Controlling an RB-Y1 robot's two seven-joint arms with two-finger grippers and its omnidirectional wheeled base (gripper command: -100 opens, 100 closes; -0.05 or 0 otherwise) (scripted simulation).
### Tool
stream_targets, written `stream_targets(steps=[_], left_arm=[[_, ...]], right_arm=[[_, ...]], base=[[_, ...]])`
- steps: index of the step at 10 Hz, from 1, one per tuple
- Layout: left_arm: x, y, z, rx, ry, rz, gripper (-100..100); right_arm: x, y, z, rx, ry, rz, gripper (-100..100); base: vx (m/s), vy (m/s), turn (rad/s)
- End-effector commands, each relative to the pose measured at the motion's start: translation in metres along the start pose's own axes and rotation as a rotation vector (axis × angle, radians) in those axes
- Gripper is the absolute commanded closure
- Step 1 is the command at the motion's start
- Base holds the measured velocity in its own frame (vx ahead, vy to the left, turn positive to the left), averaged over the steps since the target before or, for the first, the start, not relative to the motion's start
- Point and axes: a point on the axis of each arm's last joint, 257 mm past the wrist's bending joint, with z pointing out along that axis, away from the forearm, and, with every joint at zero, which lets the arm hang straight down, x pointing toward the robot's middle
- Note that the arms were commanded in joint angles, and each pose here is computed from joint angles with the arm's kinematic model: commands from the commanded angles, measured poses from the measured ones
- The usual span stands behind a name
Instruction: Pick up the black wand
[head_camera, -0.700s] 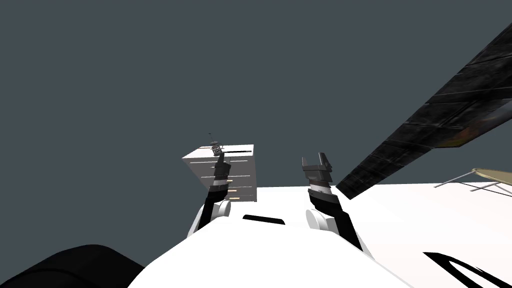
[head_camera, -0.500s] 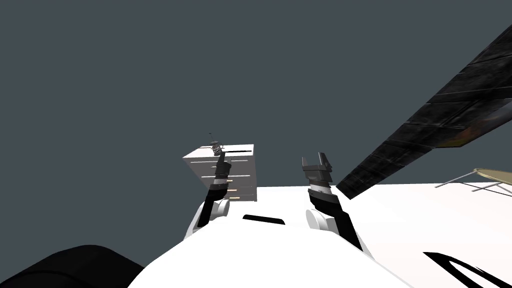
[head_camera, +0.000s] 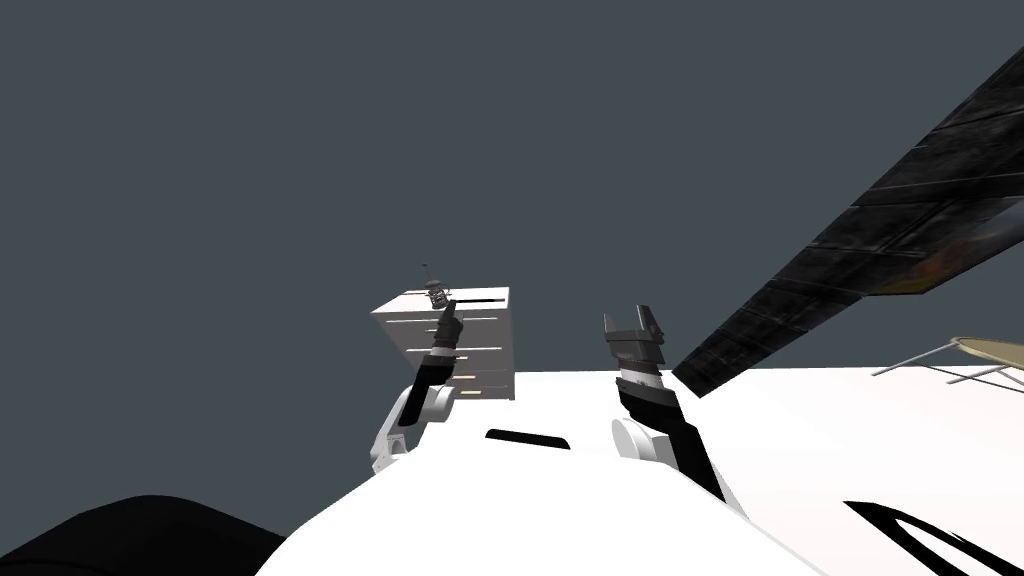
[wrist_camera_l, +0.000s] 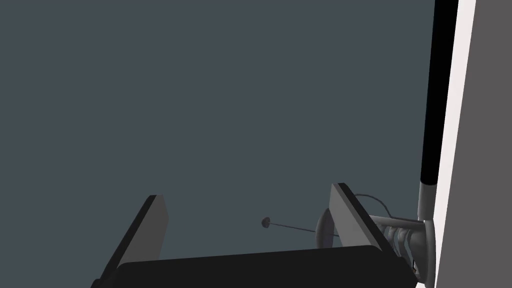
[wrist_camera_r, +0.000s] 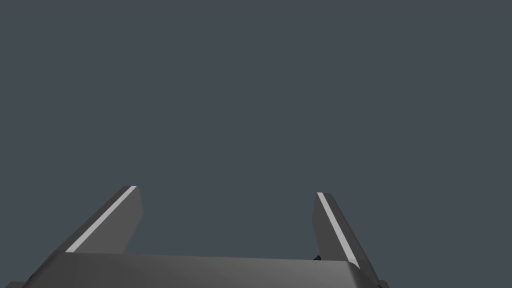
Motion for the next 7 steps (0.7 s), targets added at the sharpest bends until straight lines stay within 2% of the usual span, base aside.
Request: stream_targets(steps=[1, 2, 3, 4, 5, 6, 7], left_arm=[[-0.005, 0.008, 0.013, -0.021, 0.009, 0.033, -100], [-0.005, 0.01, 0.013, -0.03, 0.01, 0.033, -100], [-0.013, 0.02, 0.023, -0.053, 0.011, 0.063, -100], [-0.012, 0.02, 0.026, -0.057, 0.012, 0.061, -100], [-0.021, 0.029, 0.035, -0.078, 0.008, 0.092, -100], [-0.019, 0.03, 0.041, -0.088, 0.009, 0.089, -100], [-0.031, 0.039, 0.049, -0.11, 0.0, 0.119, -100]], right_arm=[[0.0, 0.0, 0.0, 0.0, 0.0, 0.0, 0], [0.0, 0.0, 0.0, 0.0, 0.0, 0.0, 0], [0.0, 0.0, 0.0, 0.0, 0.0, 0.0, 0], [0.0, 0.0, 0.0, 0.0, 0.0, 0.0, 0], [0.0, 0.0, 0.0, 0.0, 0.0, 0.0, 0], [0.0, 0.0, 0.0, 0.0, 0.0, 0.0, 0], [0.0, 0.0, 0.0, 0.0, 0.0, 0.0, 0]], base=[[-0.034, 0.003, 0.021], [-0.03, 0.002, 0.009], [-0.04, -0.001, 0.019], [-0.037, 0.004, 0.013], [-0.044, 0.013, 0.022], [-0.034, 0.006, 0.012], [-0.04, 0.002, 0.027]])
